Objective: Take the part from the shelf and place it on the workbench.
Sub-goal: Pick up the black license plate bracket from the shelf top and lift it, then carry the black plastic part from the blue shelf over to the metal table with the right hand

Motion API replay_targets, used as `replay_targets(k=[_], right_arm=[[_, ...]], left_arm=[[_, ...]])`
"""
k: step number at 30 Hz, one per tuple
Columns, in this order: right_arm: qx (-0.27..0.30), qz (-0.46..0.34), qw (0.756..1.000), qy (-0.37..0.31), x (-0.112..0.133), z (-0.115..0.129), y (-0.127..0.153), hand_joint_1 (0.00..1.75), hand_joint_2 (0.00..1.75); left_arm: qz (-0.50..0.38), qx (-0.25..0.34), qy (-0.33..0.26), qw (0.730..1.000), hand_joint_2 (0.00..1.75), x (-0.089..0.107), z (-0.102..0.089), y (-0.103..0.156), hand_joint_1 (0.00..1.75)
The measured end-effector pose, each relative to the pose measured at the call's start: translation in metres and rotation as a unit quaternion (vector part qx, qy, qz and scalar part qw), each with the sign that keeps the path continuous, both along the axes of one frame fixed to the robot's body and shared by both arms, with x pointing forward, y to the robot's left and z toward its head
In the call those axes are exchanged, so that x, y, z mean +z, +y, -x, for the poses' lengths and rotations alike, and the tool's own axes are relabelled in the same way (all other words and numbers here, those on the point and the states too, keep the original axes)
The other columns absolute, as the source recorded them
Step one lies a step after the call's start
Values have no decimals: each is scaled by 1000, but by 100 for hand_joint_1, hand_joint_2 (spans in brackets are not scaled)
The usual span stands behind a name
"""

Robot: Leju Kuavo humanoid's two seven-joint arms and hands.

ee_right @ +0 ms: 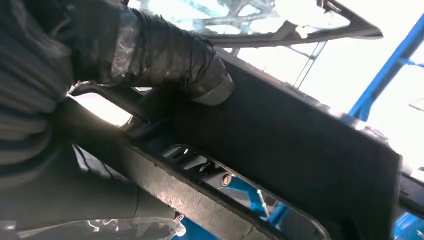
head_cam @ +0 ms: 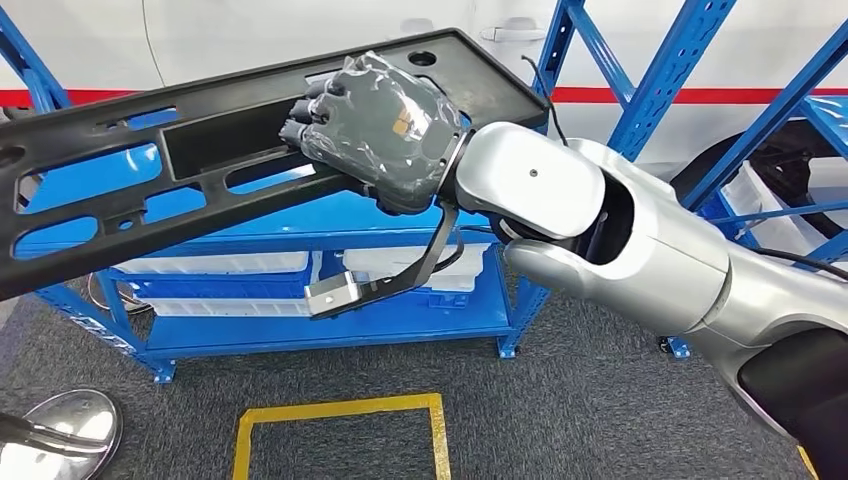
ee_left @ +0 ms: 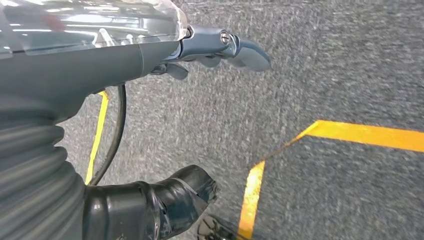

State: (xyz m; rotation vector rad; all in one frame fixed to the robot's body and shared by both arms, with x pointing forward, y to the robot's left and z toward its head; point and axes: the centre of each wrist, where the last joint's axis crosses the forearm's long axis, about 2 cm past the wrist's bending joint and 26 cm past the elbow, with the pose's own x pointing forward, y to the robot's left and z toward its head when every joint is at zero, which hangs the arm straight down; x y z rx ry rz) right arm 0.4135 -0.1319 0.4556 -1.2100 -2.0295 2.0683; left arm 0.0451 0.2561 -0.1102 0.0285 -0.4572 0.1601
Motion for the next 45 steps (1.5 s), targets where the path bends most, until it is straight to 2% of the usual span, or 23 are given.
replay_targets(k=[15,21,45], right_arm=[[0,2,1000,-4,3,0,1,175,175],[-3,3,1000,10,-7,-3,1,175,175],[-21,3,999,29,-17,-12,-9,175,175]], left_arm=[[5,-1,3,1000,175,0,1,-6,0],[-1,-2,3,1000,175,0,0,0,0],[-1,-12,-3,1000,175,0,0,-2,0]])
